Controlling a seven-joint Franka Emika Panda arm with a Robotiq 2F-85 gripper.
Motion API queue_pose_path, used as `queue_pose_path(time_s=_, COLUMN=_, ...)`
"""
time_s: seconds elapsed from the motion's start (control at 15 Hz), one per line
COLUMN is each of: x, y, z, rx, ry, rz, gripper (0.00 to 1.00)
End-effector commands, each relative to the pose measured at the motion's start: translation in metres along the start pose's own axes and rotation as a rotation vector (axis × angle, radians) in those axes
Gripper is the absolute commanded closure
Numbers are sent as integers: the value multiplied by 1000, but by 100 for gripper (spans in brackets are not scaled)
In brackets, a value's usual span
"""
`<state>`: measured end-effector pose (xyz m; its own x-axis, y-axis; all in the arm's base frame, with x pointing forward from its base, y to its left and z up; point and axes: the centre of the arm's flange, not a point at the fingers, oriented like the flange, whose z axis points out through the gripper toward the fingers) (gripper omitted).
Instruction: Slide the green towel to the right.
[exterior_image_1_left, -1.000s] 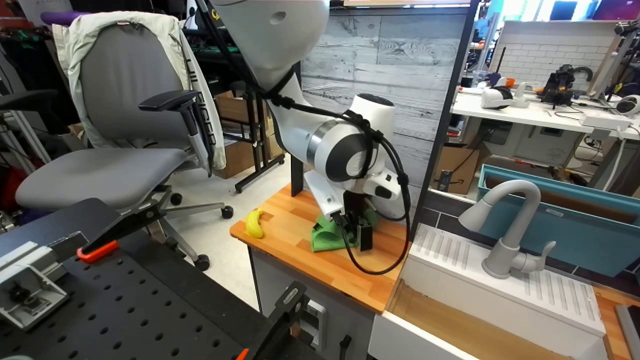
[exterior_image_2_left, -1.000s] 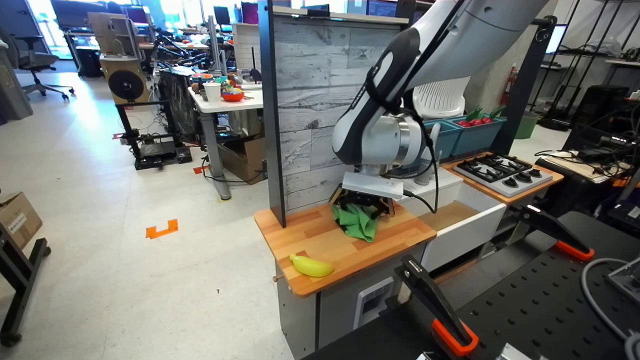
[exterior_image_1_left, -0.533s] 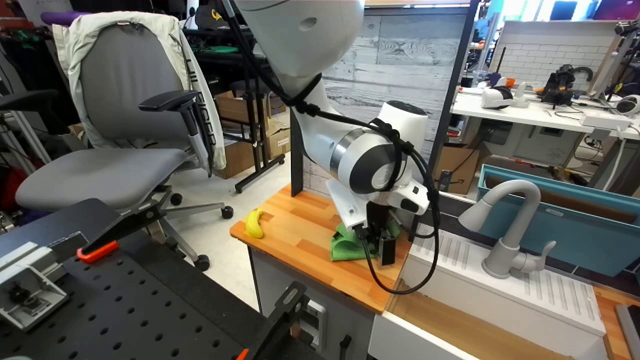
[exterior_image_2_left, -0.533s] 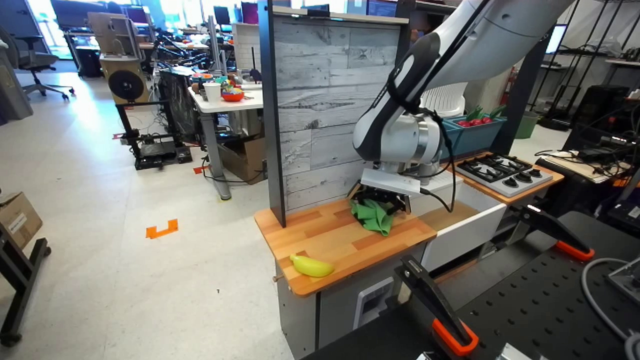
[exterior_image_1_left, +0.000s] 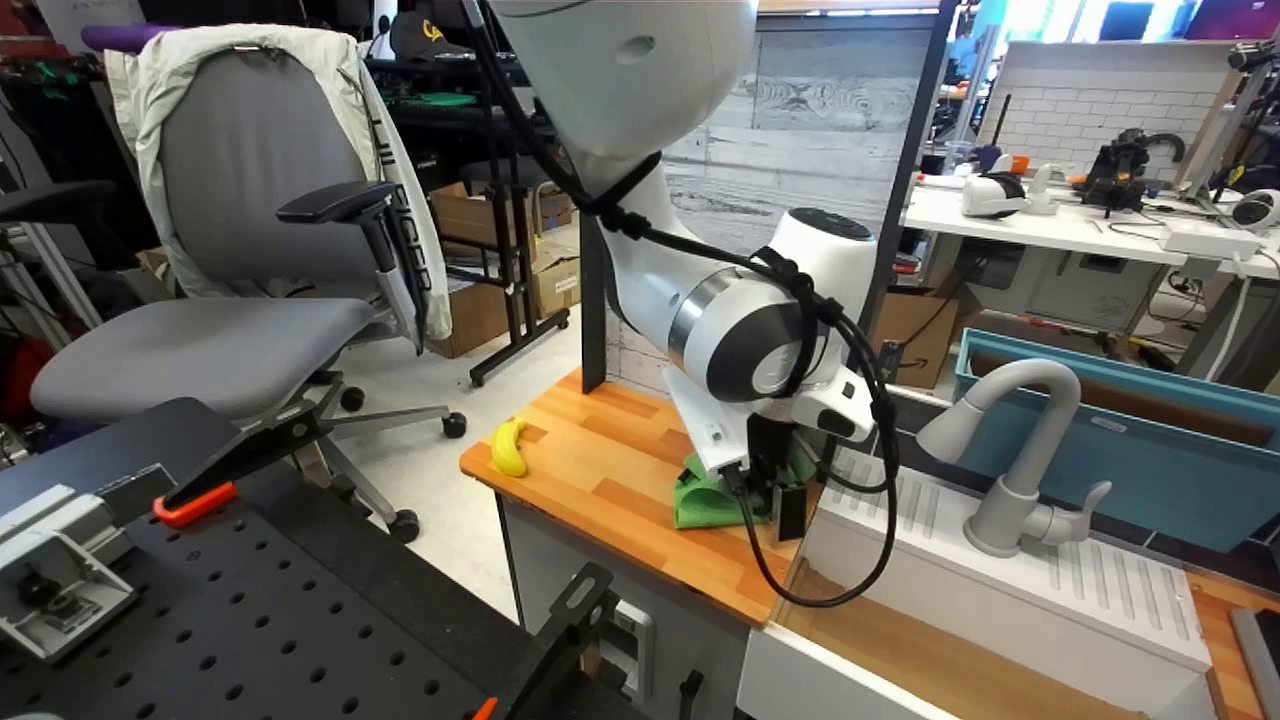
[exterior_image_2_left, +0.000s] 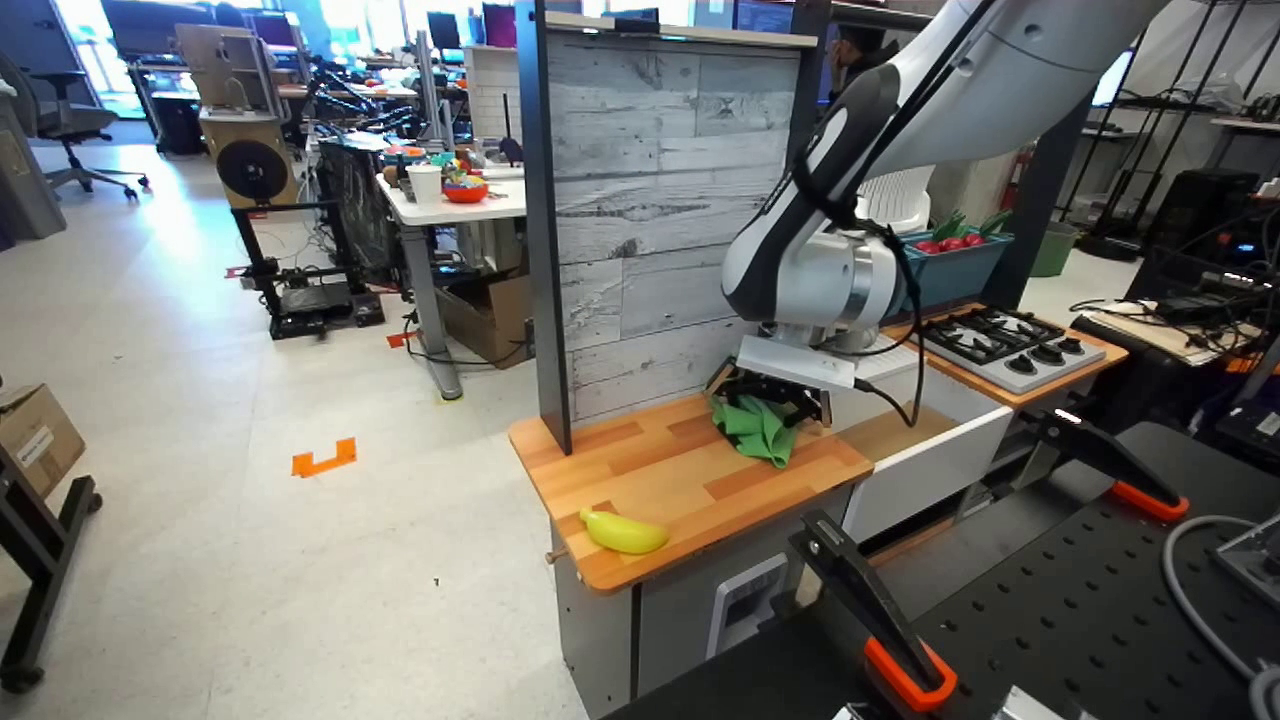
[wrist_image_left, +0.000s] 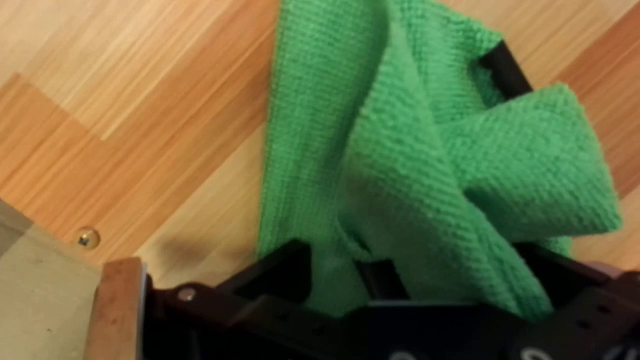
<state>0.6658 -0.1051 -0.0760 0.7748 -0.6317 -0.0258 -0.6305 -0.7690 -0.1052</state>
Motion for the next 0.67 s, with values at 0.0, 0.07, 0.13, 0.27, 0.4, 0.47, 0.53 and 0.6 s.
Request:
queue_pose_path(time_s=0.0, x=-17, y=6, z=-7, rx=24, ry=-4, rz=-20, gripper=0)
queue_pose_path(time_s=0.07, x=-21, y=7, z=-13, rx=29, ry=1, rz=-30, gripper=0)
queue_pose_path(time_s=0.13, x=-25, y=7, z=-19, rx=34, ry=6, rz=-38, gripper=0)
queue_pose_path(time_s=0.27, x=-33, y=7, z=-31, rx=44, ry=24, rz=-46, gripper=0)
queue_pose_path(time_s=0.4, x=-45, y=6, z=-51, rx=47, ry=42, rz=-57, gripper=0)
queue_pose_path(time_s=0.47, x=-51, y=6, z=-61, rx=51, ry=49, rz=-61, gripper=0)
queue_pose_path(time_s=0.53, x=-57, y=6, z=-73, rx=62, ry=55, rz=-58, gripper=0)
queue_pose_path(time_s=0.6, x=-63, y=5, z=-84, rx=69, ry=59, rz=-53, gripper=0)
